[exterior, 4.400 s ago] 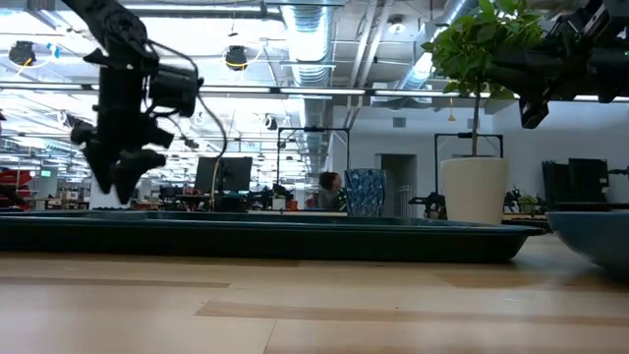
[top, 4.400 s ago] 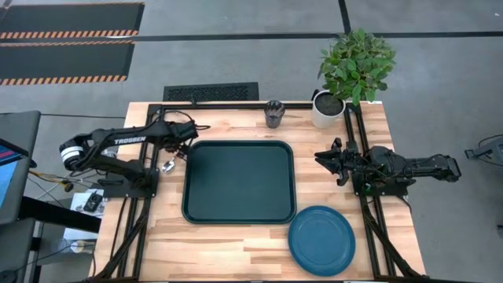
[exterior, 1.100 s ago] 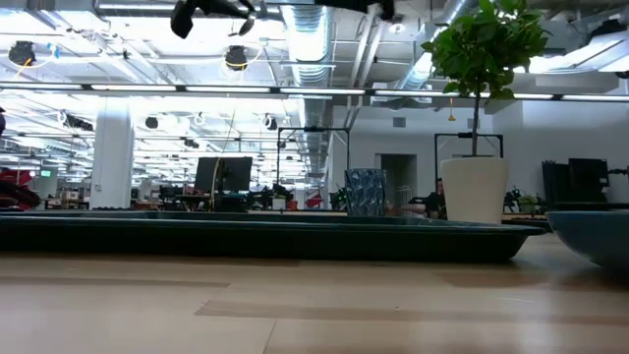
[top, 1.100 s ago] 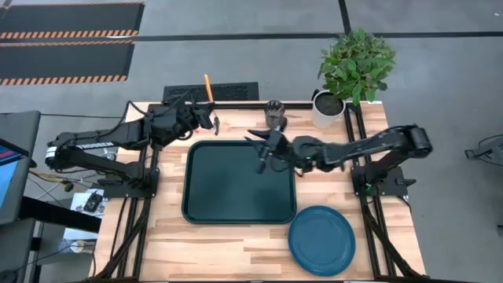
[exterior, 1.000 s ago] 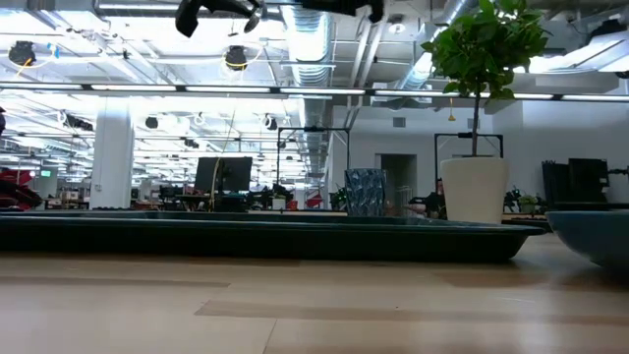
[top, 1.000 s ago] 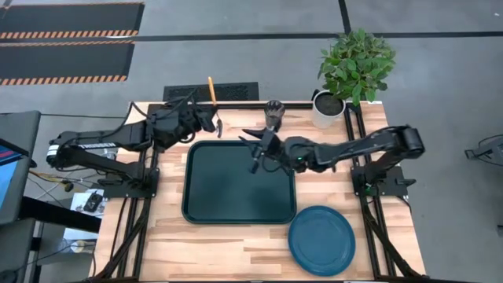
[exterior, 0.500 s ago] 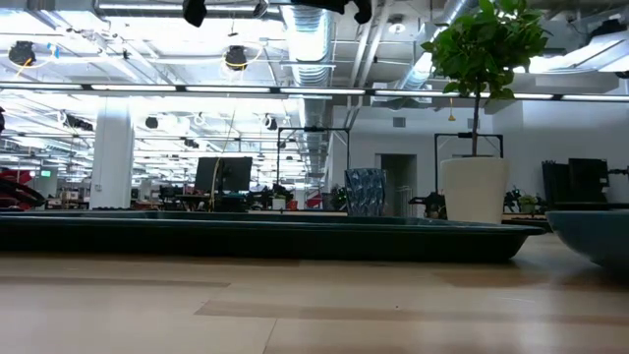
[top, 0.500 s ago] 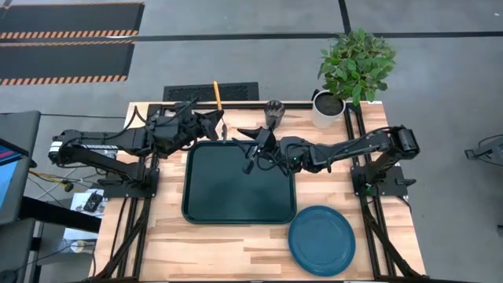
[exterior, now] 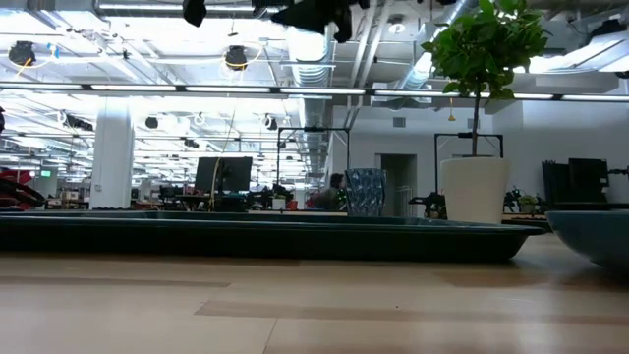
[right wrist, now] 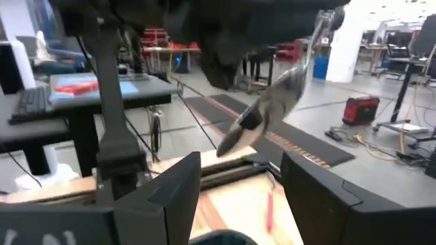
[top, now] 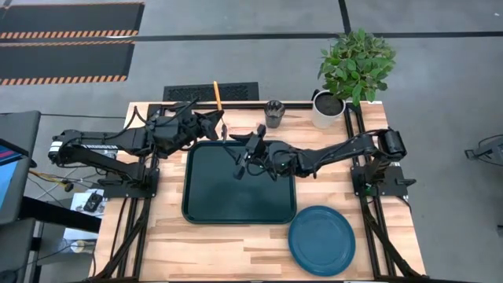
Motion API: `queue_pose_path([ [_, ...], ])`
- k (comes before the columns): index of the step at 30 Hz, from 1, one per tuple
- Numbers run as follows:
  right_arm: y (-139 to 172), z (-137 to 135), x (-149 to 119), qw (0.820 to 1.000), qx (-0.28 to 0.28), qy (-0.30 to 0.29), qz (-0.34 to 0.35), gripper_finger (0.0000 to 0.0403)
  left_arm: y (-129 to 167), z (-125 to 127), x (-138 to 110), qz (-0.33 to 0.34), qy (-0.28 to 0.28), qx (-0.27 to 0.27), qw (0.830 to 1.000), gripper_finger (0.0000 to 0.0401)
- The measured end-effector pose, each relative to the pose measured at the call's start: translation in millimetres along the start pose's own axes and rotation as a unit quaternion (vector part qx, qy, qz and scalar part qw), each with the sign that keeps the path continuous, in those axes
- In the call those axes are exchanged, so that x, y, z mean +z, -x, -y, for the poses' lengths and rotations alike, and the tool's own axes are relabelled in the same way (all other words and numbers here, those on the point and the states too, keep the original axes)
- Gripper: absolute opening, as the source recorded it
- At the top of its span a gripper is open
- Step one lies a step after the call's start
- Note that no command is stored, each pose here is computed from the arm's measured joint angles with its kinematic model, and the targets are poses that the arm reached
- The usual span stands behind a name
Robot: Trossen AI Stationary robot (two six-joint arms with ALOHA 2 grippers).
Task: Pick and place plate/cup/fork/spoon on tray
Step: Put the yellow spoon on the black serving tray
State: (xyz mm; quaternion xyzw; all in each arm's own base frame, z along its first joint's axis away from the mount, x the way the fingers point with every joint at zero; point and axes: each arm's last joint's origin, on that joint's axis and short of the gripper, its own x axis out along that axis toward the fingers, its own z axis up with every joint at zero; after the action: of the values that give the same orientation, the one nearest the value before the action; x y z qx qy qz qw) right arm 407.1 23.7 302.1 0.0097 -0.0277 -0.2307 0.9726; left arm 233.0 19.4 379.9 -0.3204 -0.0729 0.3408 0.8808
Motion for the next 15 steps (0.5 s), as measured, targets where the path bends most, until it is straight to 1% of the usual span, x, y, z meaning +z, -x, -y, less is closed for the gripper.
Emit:
queue_pose_path([
  [2,-4.7,-0.3,2.9,1.000,-0.008,-0.011,0.016,0.0224,0.0,0.1,-0.2,-0.003,0.000,-0.002,1.000,0.0039],
  [7,-9.0,-0.2,-0.4,1.000,-0.025,-0.006,0.008,0.0215,-1.9,0.3,-2.7,-0.007,-0.003,-0.002,1.000,0.0039],
  [9,-10.8,0.9,3.1,0.999,-0.029,-0.009,0.012,0.0207,-3.8,0.9,-4.7,-0.008,-0.002,-0.001,1.000,0.0039],
  [12,-10.9,1.2,3.9,0.999,-0.034,-0.015,0.006,0.0185,-5.9,1.1,-7.0,-0.010,-0.005,0.002,1.000,0.0039],
  [15,-11.0,1.8,2.2,0.999,-0.045,-0.014,0.000,0.0151,-6.4,0.8,-7.5,-0.009,-0.007,0.005,1.000,0.0040],
])
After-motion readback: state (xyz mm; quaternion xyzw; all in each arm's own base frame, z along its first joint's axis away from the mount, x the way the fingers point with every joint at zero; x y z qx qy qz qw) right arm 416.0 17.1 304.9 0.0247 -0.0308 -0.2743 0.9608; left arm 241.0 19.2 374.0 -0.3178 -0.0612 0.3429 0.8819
